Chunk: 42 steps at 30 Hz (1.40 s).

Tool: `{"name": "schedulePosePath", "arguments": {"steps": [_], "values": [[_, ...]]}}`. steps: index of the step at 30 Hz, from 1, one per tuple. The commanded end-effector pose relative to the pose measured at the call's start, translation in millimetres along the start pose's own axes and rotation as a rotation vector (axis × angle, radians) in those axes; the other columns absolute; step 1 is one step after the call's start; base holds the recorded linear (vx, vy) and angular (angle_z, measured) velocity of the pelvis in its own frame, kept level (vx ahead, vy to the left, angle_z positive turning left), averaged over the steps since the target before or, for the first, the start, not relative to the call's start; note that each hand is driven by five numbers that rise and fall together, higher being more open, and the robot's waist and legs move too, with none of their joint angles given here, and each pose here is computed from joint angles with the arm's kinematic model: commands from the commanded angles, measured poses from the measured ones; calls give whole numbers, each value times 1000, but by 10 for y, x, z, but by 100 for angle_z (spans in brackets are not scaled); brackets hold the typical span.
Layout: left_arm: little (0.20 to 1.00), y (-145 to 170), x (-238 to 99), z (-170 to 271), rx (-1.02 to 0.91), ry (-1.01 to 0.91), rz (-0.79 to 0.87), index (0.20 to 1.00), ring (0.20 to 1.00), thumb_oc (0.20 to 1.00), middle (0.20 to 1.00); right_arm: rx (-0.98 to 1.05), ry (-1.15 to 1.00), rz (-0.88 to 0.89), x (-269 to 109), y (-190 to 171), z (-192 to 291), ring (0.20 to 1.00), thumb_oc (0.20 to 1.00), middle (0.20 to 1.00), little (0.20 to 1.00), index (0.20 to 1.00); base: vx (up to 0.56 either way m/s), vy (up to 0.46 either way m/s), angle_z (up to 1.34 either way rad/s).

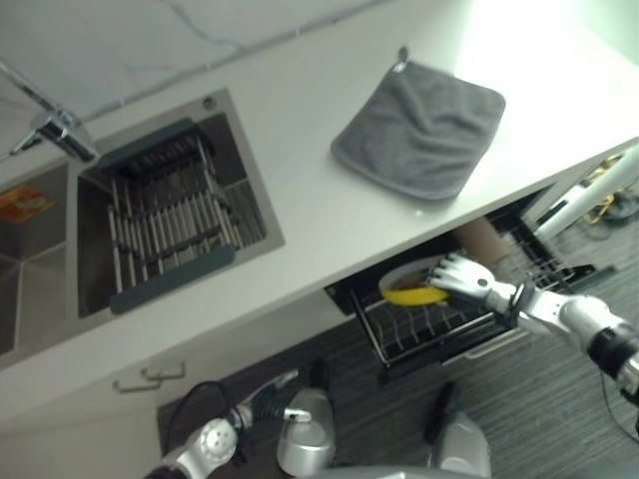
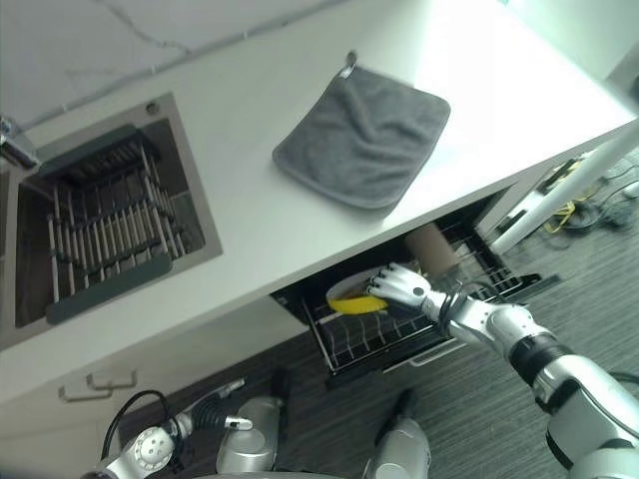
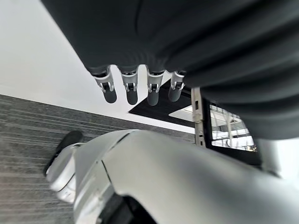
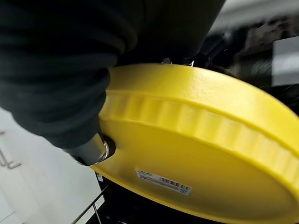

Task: Place the dishes in the dishwasher.

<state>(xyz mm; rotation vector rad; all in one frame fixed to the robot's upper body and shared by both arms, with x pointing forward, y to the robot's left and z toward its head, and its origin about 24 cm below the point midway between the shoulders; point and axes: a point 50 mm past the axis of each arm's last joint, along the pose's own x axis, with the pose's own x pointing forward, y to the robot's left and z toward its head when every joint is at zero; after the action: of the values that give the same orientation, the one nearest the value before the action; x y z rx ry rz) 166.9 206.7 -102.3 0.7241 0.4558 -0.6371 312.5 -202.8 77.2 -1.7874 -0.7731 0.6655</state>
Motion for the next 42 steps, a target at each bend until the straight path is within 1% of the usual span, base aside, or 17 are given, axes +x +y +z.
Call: {"name": "schedulePosePath", "arguments": {"steps": [1, 5, 11, 12, 18, 22, 23, 29, 36, 42], "values": [[1000, -46, -48, -25, 32, -17, -17, 1000, 1000, 1000, 1000, -28, -9, -176, 196, -276, -57, 200, 200, 200, 200, 200, -166, 5, 10], [1000, 26, 12, 42, 47, -45, 0, 1000, 1000, 1000, 1000, -65, 8, -160, 240, -338, -176, 200, 200, 200, 200, 200, -144, 6, 7], [1000, 147, 116, 164, 64, -85, 29, 1000, 1000, 1000, 1000, -160, 20, -165, 437, -649, -330, 200, 200, 200, 200, 200, -116, 8, 2], [1000, 184, 136, 192, 66, -95, 36, 1000, 1000, 1000, 1000, -181, 35, -174, 513, -770, -374, 200, 200, 200, 200, 200, -62, 3, 0], [1000, 261, 205, 281, 70, -117, 63, 1000, 1000, 1000, 1000, -233, 79, -187, 603, -956, -495, 200, 200, 200, 200, 200, -15, -6, -3], [1000, 331, 234, 318, 74, -122, 83, 1000, 1000, 1000, 1000, -261, 183, -239, 562, -1041, -659, 200, 200, 200, 200, 200, -8, -23, -1], [1000, 359, 237, 323, 75, -124, 96, 1000, 1000, 1000, 1000, -273, 249, -269, 522, -1092, -761, 200, 200, 200, 200, 200, -51, -21, -2], [1000, 390, 245, 323, 66, -120, 121, 1000, 1000, 1000, 1000, -306, 387, -329, 339, -1172, -992, 200, 200, 200, 200, 200, -15, -3, -1], [1000, 404, 272, 357, 54, -127, 146, 1000, 1000, 1000, 1000, -303, 503, -397, 190, -1197, -1137, 200, 200, 200, 200, 200, 0, 0, 0], [1000, 397, 312, 410, 48, -142, 159, 1000, 1000, 1000, 1000, -341, 527, -472, 212, -1236, -1142, 200, 200, 200, 200, 200, -16, 9, -2]]}}
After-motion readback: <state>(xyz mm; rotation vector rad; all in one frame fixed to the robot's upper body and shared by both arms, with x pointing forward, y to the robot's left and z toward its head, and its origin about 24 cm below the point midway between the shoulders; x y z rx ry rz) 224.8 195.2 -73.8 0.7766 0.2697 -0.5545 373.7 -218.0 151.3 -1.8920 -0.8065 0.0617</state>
